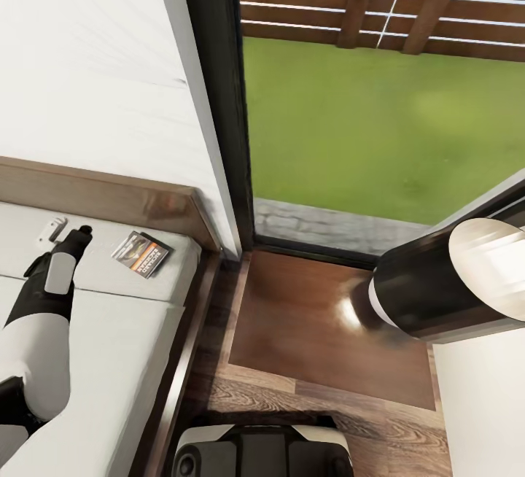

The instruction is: In the bedroom, move the book from the bed onto either nightstand, and place the two sandals side by side next to the bed.

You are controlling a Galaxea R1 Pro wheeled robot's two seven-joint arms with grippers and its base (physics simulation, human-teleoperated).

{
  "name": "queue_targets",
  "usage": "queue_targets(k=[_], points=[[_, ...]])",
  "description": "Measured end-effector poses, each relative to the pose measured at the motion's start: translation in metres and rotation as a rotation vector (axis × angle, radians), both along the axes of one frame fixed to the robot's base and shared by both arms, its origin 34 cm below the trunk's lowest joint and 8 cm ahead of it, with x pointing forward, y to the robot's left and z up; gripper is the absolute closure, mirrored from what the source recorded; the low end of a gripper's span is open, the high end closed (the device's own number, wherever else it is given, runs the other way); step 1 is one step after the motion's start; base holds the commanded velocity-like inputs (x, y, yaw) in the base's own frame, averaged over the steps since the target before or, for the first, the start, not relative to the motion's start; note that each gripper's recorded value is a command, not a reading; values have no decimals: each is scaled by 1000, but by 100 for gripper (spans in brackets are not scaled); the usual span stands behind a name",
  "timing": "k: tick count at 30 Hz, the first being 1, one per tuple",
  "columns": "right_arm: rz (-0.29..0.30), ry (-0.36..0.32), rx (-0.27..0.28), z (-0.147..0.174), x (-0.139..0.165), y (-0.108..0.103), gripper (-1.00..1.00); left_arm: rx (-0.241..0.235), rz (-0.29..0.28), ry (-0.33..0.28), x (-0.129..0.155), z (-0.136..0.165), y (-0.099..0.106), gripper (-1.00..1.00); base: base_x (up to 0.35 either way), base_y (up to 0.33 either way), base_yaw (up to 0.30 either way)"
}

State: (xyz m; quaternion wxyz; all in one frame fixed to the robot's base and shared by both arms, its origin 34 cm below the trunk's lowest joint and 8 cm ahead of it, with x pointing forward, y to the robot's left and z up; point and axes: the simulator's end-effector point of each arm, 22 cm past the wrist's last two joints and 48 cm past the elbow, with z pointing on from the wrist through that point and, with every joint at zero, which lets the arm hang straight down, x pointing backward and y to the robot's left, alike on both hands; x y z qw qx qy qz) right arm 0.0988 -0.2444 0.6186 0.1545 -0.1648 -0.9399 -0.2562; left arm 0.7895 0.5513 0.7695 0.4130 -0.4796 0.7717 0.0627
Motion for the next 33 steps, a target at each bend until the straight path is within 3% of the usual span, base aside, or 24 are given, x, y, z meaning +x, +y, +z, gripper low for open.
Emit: queue_targets(k=[23, 33], points=[[0, 0, 0, 0, 0, 0, -100, 27, 9, -23, 2, 8, 7, -100, 0, 0, 0], [0, 12, 0, 0, -5, 0, -100, 25, 9, -9, -2, -3, 4, -100, 0, 0, 0]])
